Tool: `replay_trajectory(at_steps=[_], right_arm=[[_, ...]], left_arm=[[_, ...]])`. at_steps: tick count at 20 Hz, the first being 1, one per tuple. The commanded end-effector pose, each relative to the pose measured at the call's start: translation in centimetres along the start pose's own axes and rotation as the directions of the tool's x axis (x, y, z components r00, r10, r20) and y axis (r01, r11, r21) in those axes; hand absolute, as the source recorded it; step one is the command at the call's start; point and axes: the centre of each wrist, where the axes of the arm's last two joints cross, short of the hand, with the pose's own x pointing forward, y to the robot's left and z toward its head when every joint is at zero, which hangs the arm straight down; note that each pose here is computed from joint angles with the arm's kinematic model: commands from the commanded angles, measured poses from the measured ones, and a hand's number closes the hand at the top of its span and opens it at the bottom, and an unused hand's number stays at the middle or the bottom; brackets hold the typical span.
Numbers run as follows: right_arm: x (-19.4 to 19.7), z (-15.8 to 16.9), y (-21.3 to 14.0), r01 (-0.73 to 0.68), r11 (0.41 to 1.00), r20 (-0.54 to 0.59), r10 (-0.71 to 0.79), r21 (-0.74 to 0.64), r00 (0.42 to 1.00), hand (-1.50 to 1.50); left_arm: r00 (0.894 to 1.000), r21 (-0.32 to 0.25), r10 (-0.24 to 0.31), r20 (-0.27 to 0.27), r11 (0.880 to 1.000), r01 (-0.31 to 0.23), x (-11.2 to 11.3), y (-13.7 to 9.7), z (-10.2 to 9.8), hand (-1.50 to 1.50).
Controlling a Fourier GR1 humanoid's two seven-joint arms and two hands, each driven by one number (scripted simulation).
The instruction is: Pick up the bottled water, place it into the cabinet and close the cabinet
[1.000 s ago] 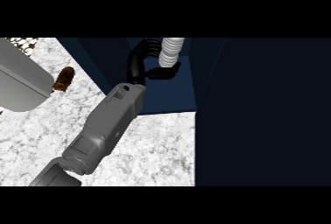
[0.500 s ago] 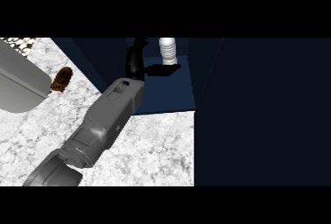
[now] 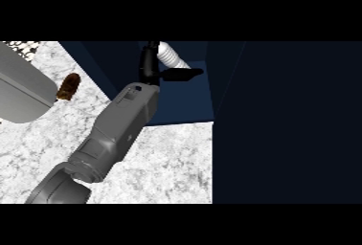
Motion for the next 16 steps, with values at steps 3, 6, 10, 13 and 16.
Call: replay_trajectory(at_steps=[3,6,10,13,16], right_arm=[[3.2,-1.0,1.0,-0.046,0.998,-0.013,0.047,0.042,0.999,-1.50],[2.0,-1.4,1.9,-0.047,0.998,0.003,0.047,0.034,0.999,-1.50],[2.8,-1.6,1.8,-0.043,0.999,-0.006,0.043,0.013,0.999,-1.50],[2.8,-1.6,2.3,-0.068,0.998,0.007,0.068,0.005,0.998,-1.50],[3.1,-1.3,2.7,-0.061,0.998,-0.005,0.061,0.006,0.998,-1.50]], left_arm=[[0.997,-0.024,0.057,0.048,0.998,-0.056,-0.5,-0.1,0.6,-1.50],[0.991,-0.040,0.119,0.057,0.992,-0.117,1.5,-0.9,-0.5,-1.50],[0.987,-0.036,0.144,0.074,0.989,-0.142,0.6,-1.0,0.9,-1.50],[0.981,-0.062,0.187,0.044,0.981,-0.185,0.6,-1.4,1.9,-1.50],[0.975,-0.071,0.220,0.026,0.973,-0.218,-1.1,-1.3,4.4,-1.50]])
